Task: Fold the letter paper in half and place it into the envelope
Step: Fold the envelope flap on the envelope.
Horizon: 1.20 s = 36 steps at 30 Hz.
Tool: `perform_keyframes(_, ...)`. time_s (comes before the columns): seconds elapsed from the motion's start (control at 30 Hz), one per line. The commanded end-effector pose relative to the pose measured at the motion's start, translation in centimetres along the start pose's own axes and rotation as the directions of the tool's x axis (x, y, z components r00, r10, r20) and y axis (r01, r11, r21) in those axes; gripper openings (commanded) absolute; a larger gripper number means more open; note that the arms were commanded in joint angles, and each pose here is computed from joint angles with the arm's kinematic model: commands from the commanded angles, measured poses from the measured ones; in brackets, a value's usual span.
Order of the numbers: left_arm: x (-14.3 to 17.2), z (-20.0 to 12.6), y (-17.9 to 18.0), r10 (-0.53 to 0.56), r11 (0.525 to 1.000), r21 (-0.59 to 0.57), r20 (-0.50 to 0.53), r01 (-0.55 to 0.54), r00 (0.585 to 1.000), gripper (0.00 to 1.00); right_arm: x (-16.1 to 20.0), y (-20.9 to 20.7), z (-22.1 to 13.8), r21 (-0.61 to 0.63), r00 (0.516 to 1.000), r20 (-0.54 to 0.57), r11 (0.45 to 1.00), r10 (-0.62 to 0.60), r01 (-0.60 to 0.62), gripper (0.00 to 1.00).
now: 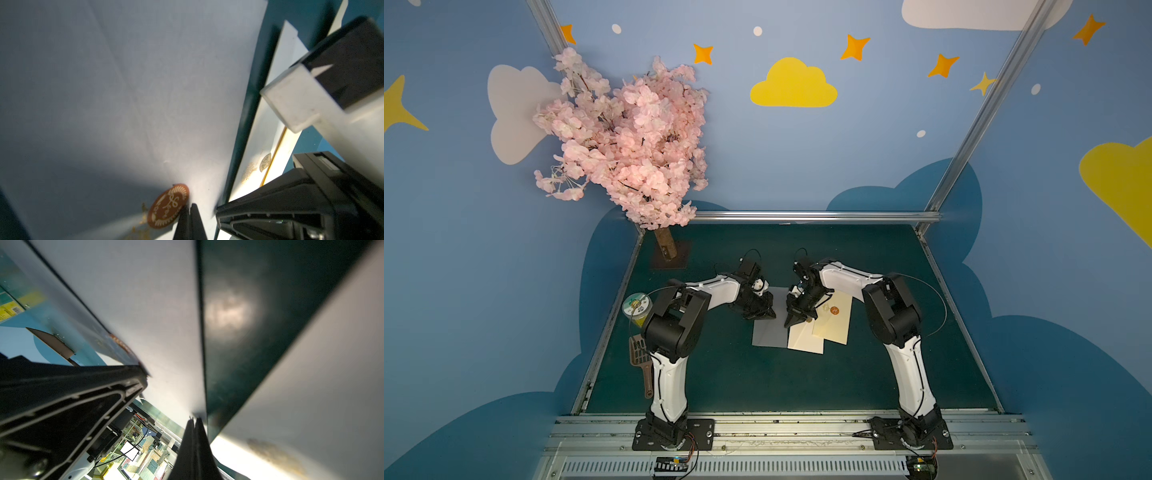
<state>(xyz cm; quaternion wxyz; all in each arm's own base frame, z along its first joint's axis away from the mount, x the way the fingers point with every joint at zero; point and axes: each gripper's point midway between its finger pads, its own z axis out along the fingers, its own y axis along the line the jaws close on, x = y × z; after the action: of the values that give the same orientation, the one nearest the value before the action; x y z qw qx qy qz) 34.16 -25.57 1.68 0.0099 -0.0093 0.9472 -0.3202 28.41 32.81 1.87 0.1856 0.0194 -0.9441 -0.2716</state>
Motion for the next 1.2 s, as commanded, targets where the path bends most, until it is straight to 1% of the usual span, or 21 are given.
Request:
perform_keyframes(0.0,0.5,1.6,1.8,-0.039,0.998,-0.052,-0.027,0.037,0.999,0.03,0.1,-3.4,0.1,0.125,0.999,0.012,0.991,0.045,-0.046,0.00)
perform_keyframes(0.17,0.4,1.6,2.6,-0.080,0.996,-0.039,-0.005,0.080,0.997,0.03,0.0,-3.1,-0.4,0.115,0.999,0.019,0.993,0.037,-0.039,0.00)
perform_keyframes(0.37,0.4,0.5,4.2,-0.120,0.992,-0.037,0.019,0.121,0.993,0.03,-0.1,-2.9,-0.5,0.110,0.999,0.017,0.993,0.030,-0.031,0.00)
perform_keyframes(0.53,-0.1,0.4,4.3,-0.118,0.992,-0.038,0.024,0.119,0.993,0.03,-0.2,-2.8,-0.7,0.108,1.000,0.017,0.994,0.024,-0.026,0.00)
perform_keyframes(0.67,-0.3,1.0,4.2,-0.121,0.992,-0.042,0.018,0.122,0.992,0.03,-0.3,-2.6,-1.1,0.107,1.000,0.022,0.994,0.016,-0.018,0.00)
perform_keyframes(0.8,0.2,1.5,4.5,-0.114,0.992,-0.055,0.000,0.114,0.993,0.03,-0.3,-2.1,-1.8,0.107,0.999,0.031,0.994,-0.006,0.002,0.00)
perform_keyframes(1.03,0.8,2.5,3.7,-0.079,0.995,-0.069,-0.019,0.077,0.997,0.03,0.0,-0.6,-4.0,0.077,0.996,0.070,0.996,-0.051,0.046,0.00)
perform_keyframes(1.17,0.9,2.6,3.2,-0.066,0.996,-0.064,-0.015,0.065,0.998,0.03,0.0,0.4,-6.7,0.059,0.990,0.121,0.996,-0.075,0.068,0.00)
